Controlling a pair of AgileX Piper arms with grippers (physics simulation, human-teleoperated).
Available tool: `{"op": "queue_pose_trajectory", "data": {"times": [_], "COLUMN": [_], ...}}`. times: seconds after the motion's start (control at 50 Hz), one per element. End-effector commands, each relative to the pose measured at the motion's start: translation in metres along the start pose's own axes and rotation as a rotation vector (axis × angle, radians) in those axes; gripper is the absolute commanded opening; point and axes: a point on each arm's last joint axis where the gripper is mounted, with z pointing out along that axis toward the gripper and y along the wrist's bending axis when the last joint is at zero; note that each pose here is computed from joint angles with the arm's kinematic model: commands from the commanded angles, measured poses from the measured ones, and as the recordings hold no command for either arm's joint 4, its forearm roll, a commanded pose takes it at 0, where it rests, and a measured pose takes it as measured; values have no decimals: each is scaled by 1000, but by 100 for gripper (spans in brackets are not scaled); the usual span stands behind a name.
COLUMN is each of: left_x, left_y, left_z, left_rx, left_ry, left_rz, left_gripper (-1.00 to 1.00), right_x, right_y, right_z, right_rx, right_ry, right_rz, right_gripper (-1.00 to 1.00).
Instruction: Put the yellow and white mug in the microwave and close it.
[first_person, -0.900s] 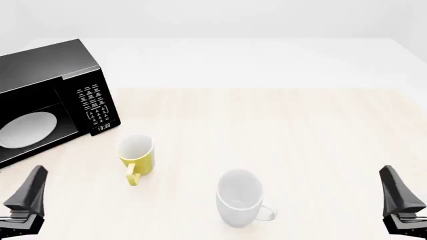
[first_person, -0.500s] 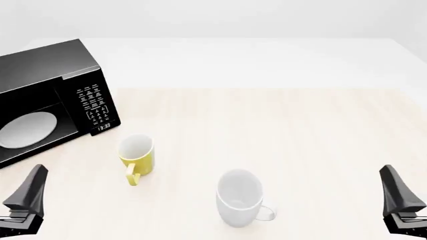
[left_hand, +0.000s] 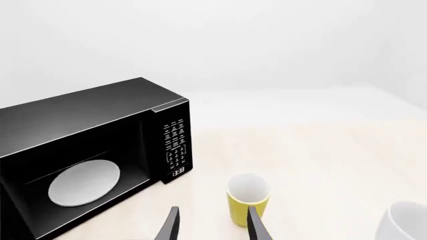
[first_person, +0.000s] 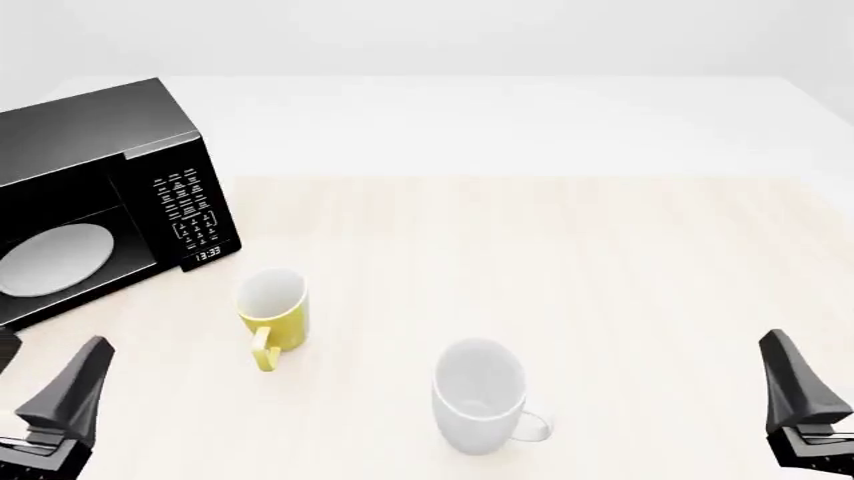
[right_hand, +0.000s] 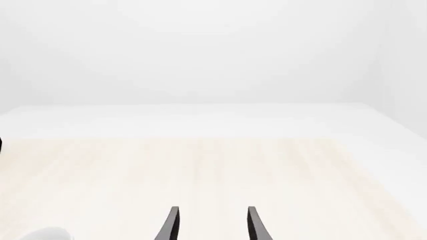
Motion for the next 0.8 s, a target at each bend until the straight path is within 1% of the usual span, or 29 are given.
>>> {"op": "queue_pose_trajectory", "data": {"times": [0.02, 0.06, 0.08, 0.16, 0.3, 0.4, 0.54, 0.66, 0.68, 0.8], "left_x": [-2, -4, -3, -3, 2, 2, 6, 9, 11, 14], "left_y": [-3, -4, -4, -5, -8, -10, -13, -15, -16, -18], "left_z": [0, -1, 1, 0, 12, 17, 30, 36, 40, 46], "left_rx": [61, 69, 80, 102, 121, 138, 148, 160, 162, 173], "left_ry": [61, 61, 74, 72, 114, 121, 161, 172, 191, 206], "left_rz": [-21, -12, -12, -5, -19, -21, -68, -71, -80, -87], "left_gripper": [100, 100, 100, 100, 100, 100, 100, 100, 100, 100], "right_x": [0, 0, 0, 0, 0, 0, 0, 0, 0, 0], "right_y": [0, 0, 0, 0, 0, 0, 0, 0, 0, 0], "right_z": [0, 0, 0, 0, 0, 0, 0, 0, 0, 0], "right_rx": [0, 0, 0, 0, 0, 0, 0, 0, 0, 0], "right_ry": [0, 0, 0, 0, 1, 0, 0, 0, 0, 0], "right_rz": [0, 0, 0, 0, 0, 0, 0, 0, 0, 0], "right_gripper": [100, 100, 100, 100, 100, 100, 100, 100, 100, 100]}}
